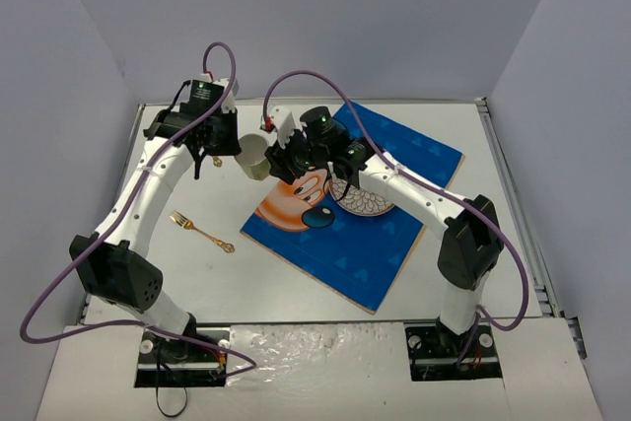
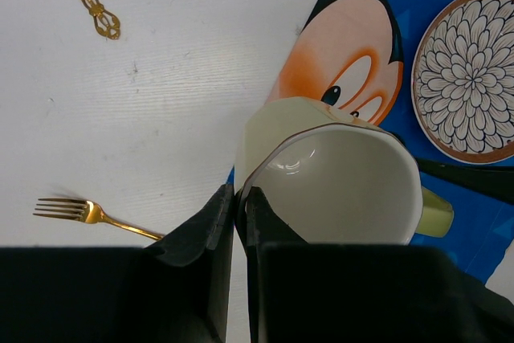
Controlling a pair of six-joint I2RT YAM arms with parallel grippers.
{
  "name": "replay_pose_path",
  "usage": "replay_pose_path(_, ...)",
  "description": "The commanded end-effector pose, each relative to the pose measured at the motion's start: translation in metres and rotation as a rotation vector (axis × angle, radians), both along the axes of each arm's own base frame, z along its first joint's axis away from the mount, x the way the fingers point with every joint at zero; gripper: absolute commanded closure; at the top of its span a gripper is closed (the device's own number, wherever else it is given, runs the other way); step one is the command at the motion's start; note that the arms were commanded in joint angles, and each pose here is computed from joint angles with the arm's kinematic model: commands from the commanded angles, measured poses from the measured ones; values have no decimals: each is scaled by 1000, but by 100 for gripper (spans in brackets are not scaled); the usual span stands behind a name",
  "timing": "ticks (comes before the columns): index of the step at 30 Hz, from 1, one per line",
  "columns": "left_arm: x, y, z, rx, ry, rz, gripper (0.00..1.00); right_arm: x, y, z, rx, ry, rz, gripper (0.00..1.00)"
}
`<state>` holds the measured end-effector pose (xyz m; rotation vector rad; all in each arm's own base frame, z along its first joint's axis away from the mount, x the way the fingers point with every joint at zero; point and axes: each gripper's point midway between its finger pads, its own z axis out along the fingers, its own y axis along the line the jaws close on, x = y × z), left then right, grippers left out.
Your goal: Set the dinner table for one person
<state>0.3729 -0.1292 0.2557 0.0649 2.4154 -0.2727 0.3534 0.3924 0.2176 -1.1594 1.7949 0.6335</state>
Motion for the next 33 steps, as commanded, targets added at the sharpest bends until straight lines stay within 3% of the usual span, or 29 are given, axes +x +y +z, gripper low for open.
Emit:
replay_pose_path(1,3,-12,48,-61,-149,-30,100,4,11,39,61,-105,44,57)
replay_pose_path(6,-1,-21,45,-56,-144,-74,100,6,10,35,45,-119,50,64)
replay_pose_path(10,-6,-23,41,-53,-128,-92,100,7,9,31,24,-137,59,92)
replay_pose_path(12,-9,-22,44,-55,-135,-92,100,8,6,28,16,-142,62,100)
replay_pose_path(14,-11,-20,45,-52,-138,-88,100,8,4,28,13,-152,71,100)
replay_pose_path(17,-11,-16,48,-48,-149,-72,77,10,-1,29,12,-165,83,100)
replay_pose_path(21,-9,-5,50,-37,-159,-28,53,23,-23,32,20,-183,65,100)
replay_pose_path(25,-5,13,40,-65,-157,36,40,54,-68,36,29,-214,3,100)
replay_pose_path(33,-25,53,-5,-83,-167,142,37,127,-146,33,20,-249,-108,100)
